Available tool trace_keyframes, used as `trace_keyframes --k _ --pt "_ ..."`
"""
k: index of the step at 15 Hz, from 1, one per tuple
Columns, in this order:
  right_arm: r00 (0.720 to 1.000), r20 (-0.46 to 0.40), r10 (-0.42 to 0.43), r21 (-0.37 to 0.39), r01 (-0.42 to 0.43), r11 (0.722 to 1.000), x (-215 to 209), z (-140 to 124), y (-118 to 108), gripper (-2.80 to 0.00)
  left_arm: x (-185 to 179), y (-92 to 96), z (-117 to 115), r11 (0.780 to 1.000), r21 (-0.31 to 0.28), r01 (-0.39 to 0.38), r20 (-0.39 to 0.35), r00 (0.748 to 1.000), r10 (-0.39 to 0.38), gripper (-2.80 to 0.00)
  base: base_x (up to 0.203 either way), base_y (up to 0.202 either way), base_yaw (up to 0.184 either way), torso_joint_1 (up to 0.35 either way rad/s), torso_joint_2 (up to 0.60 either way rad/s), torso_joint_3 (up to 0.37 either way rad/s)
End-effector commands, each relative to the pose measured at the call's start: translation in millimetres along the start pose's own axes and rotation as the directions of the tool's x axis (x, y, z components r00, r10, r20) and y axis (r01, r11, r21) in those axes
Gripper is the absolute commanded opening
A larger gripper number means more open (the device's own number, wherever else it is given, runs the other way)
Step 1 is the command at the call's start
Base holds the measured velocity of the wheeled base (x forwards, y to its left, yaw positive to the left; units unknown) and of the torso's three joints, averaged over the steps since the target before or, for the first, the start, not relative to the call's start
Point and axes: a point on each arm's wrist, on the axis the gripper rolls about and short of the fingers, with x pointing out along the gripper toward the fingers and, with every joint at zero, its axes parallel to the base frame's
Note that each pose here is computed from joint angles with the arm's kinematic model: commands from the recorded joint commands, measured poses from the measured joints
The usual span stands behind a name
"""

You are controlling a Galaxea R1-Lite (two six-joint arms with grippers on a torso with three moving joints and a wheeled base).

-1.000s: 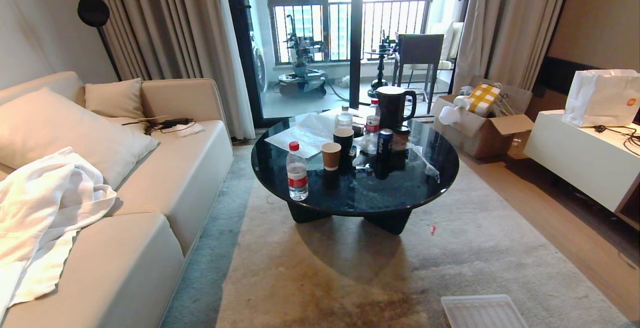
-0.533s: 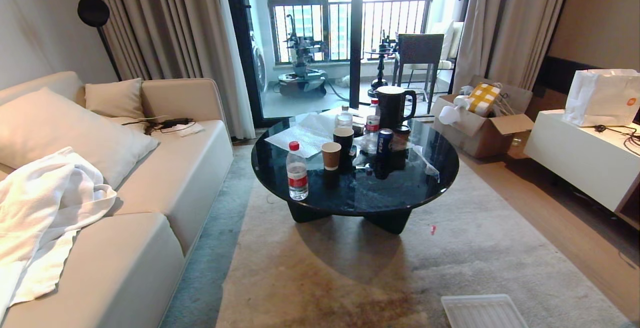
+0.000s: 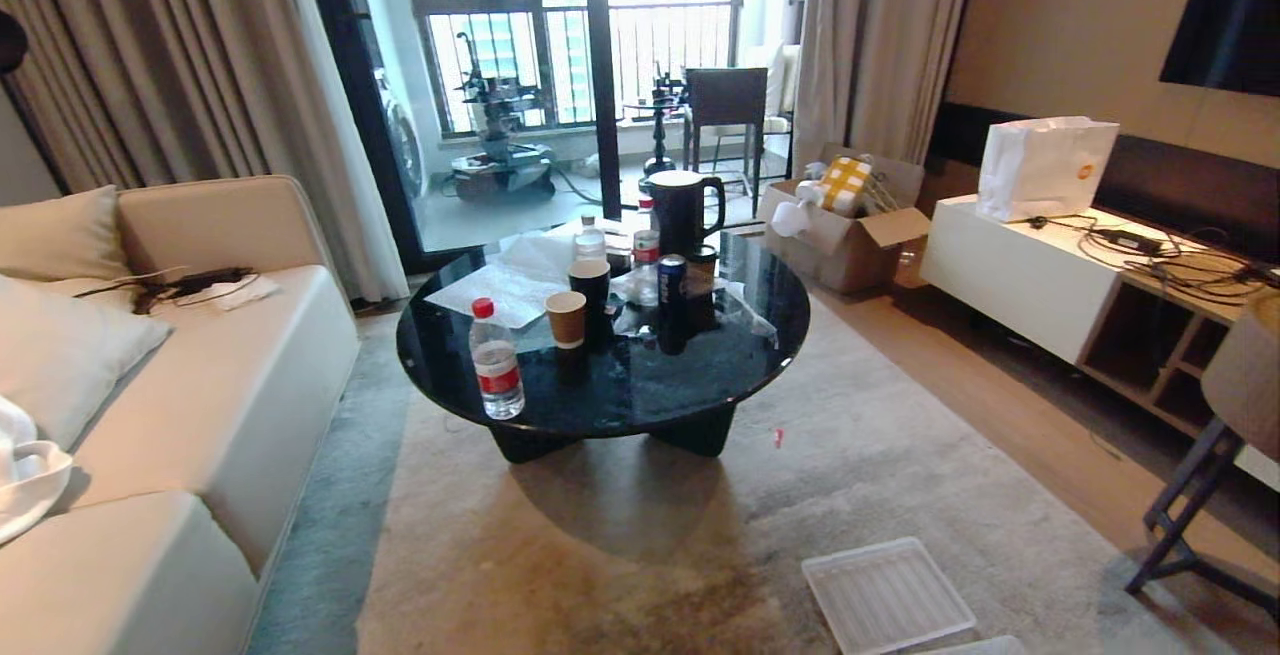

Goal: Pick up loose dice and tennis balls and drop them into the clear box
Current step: Put the ball in the box

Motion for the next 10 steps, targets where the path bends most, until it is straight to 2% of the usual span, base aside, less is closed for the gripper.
trace_keyframes --k 1,10 --pt "1.0 -0.004 0.001 0.001 -0.001 1.0 0.3 -0.8 0.0 -2.8 0.0 0.0 0.0 1.0 -0.001 0.0 0.0 1.0 0.0 -2.8 0.002 0.014 -0.167 0.002 0.0 0.002" --pt "1.0 -0.004 0.001 0.001 -0.001 1.0 0.3 -0.8 0.0 -2.8 0.0 0.0 0.0 1.0 -0.001 0.0 0.0 1.0 0.0 -2.8 0.001 0.012 -0.164 0.002 0.0 0.003"
